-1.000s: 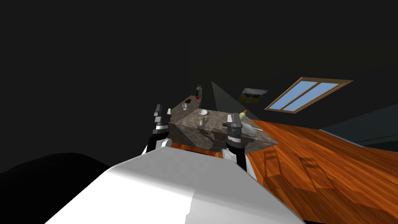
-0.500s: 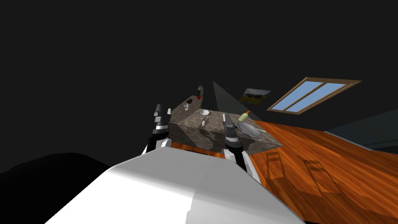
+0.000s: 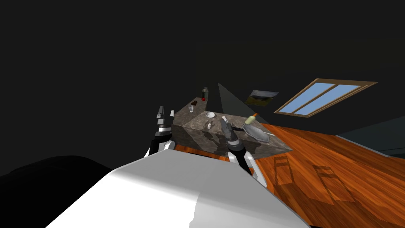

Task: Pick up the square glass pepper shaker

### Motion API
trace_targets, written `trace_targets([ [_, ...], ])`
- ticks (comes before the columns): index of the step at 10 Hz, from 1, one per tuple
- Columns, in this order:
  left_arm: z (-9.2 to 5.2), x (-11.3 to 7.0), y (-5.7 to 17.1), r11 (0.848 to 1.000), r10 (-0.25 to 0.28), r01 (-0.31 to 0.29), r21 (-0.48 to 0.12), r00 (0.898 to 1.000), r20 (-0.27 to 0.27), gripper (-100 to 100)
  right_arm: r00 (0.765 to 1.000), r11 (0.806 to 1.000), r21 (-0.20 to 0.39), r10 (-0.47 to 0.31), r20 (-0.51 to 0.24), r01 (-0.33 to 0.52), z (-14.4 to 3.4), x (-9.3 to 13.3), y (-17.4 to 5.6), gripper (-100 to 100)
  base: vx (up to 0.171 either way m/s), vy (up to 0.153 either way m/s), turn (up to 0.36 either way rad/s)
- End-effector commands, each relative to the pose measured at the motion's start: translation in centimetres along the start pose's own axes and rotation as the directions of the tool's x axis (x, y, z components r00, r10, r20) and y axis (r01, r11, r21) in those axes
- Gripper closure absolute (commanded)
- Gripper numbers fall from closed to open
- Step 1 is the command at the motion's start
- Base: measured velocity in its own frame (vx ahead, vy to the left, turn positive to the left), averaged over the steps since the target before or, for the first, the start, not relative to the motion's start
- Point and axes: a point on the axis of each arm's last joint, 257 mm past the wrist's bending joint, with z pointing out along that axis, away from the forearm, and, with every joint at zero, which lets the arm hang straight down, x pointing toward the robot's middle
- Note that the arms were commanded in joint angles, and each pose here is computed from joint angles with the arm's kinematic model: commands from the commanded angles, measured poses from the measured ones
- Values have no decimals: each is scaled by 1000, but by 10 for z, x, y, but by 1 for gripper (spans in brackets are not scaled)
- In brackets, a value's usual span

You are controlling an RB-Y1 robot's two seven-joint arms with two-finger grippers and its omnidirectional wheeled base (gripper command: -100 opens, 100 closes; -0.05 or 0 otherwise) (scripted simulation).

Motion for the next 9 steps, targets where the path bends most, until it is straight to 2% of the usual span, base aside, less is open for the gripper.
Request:
trace_targets([
  [1,0,0,0,1000,0,0,0,1000,0,0,996,997,-56,-57,-71,53,2,17,10,-100,4,74,57],
  [3,0,0,0,1000,0,0,0,1000,0,0,990,994,-65,-96,-100,90,0,25,11,-100,4,42,5],
  [4,0,0,0,1000,0,0,0,1000,0,0,977,984,-123,-146,-155,128,-1,39,20,-100,7,49,49],
  [5,0,0,0,1000,0,0,0,1000,0,0,970,980,-130,-172,-172,151,-2,44,20,-100,8,49,26],
  [6,0,0,0,1000,0,0,0,1000,0,0,953,966,-189,-217,-211,178,-4,57,29,-100,6,70,49],
  [8,0,0,0,1000,0,0,0,1000,0,0,933,954,-208,-266,-243,218,-8,66,28,-100,-1,51,9],
  [9,0,0,0,1000,0,0,0,1000,0,0,906,931,-274,-317,-282,240,-13,80,36,-100,-4,59,61],
])
